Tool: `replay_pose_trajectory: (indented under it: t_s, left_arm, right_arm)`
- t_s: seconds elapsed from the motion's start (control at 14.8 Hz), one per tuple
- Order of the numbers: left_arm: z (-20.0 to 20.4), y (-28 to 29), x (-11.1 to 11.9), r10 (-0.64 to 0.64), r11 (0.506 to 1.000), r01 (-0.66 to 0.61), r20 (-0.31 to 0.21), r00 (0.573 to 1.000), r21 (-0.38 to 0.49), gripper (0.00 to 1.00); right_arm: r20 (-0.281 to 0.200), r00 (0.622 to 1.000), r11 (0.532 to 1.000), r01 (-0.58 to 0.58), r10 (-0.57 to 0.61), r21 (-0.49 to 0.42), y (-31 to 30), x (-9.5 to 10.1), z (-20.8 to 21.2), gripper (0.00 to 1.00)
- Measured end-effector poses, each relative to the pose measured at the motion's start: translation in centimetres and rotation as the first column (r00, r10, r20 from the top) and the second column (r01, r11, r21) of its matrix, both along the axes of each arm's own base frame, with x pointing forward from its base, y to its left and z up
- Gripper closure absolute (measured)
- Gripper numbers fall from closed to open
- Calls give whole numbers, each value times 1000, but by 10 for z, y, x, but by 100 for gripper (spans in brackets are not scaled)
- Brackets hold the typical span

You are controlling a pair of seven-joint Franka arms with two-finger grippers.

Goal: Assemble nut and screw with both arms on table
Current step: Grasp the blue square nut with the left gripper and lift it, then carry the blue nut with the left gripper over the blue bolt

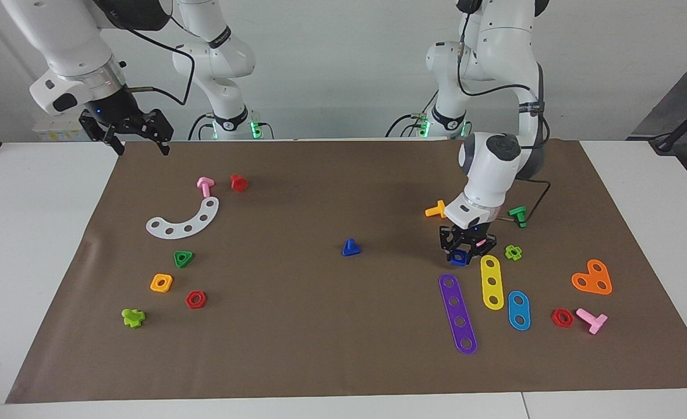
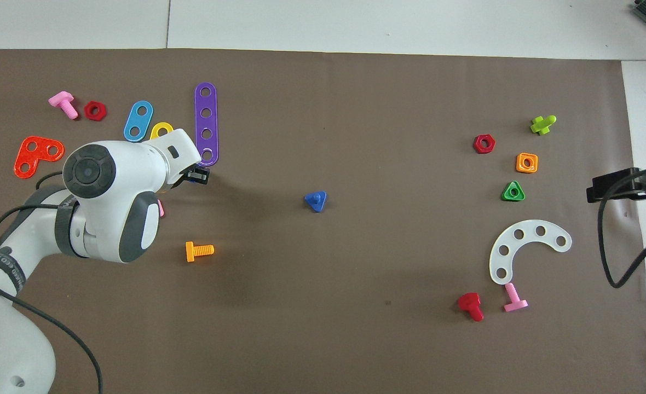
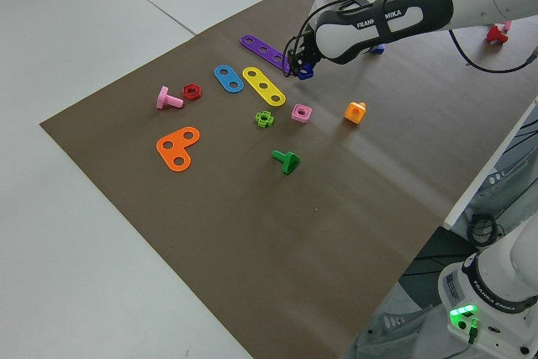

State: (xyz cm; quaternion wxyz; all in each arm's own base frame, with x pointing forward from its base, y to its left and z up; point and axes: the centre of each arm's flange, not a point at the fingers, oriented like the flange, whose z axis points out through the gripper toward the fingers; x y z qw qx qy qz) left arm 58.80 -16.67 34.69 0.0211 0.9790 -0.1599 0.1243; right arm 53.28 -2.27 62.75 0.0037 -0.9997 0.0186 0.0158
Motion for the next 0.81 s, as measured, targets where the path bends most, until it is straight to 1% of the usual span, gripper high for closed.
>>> replay_pose_trajectory:
  t_s: [0.2, 0.34, 0.61, 0.81]
  left_arm:
    - [38, -34, 11, 35, 999, -36, -9, 999, -23, 52]
    - [54, -64, 11, 68, 997, -69, -13, 998, -44, 52]
    - [62, -138, 0, 137, 988, -141, -63, 989, -67, 52]
    - [56, -191, -13, 184, 980, -189, -80, 980, -61, 52]
  right_arm:
    - [9, 1000, 1000, 0, 0, 0, 0, 0, 4, 0]
    - [10, 1000, 1000, 0, 0, -1, 0, 0, 5, 0]
    - [10, 1000, 1000, 0, 0, -1, 0, 0, 5, 0]
    - [10, 1000, 1000, 0, 0, -1, 0, 0, 5, 0]
